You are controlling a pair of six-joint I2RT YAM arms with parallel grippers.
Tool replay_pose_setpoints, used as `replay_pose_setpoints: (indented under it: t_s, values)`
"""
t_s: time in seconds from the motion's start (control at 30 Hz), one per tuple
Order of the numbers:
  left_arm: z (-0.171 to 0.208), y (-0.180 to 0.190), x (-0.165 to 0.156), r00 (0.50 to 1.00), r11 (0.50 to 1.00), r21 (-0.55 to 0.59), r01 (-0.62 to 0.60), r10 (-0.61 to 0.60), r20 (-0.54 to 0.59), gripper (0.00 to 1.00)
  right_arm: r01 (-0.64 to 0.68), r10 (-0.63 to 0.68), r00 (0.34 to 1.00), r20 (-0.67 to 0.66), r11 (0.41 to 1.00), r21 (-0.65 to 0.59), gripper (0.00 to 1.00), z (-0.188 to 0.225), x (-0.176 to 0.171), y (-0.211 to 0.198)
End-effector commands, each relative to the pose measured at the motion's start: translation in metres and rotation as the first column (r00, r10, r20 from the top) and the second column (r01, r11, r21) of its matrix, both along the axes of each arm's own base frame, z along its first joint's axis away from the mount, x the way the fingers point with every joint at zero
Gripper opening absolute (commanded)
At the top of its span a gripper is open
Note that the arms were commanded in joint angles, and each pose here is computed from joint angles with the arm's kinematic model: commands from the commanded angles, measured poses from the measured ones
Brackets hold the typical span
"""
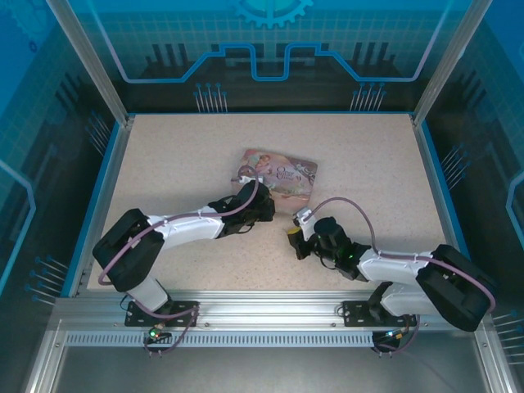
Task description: Unlock the padlock with the key
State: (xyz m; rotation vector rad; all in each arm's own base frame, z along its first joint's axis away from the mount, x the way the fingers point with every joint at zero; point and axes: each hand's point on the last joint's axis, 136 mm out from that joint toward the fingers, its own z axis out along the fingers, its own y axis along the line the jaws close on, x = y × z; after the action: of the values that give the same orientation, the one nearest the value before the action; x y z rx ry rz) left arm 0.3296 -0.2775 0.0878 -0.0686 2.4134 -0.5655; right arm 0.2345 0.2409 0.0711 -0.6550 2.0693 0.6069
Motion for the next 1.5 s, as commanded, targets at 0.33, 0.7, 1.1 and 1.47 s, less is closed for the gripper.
replay_pose_setpoints:
  t_s: [0.33,0.7,1.1,1.47]
  values:
    - [0.045,-0.022,-0.01,0.998,0.971,-0.239,-0.017,0.003,-0.06,0.12,-0.058,0.067,0.985,0.157,0.997,-0.058,0.0,0.018,0.016,0.016]
    - [0.046,-0.028,-0.023,0.989,0.952,-0.306,-0.021,-0.024,-0.144,0.1,-0.053,0.07,0.969,0.237,0.996,-0.076,0.0,0.03,0.029,0.02]
    - [0.049,-0.03,-0.022,0.989,0.945,-0.326,-0.029,-0.021,-0.147,0.09,0.003,0.02,0.969,0.246,0.996,-0.091,0.0,0.028,0.04,0.014]
    - [0.048,-0.031,-0.021,0.988,0.939,-0.342,-0.039,-0.014,-0.151,0.09,-0.003,0.014,0.967,0.253,0.999,-0.046,0.0,0.033,0.039,0.017]
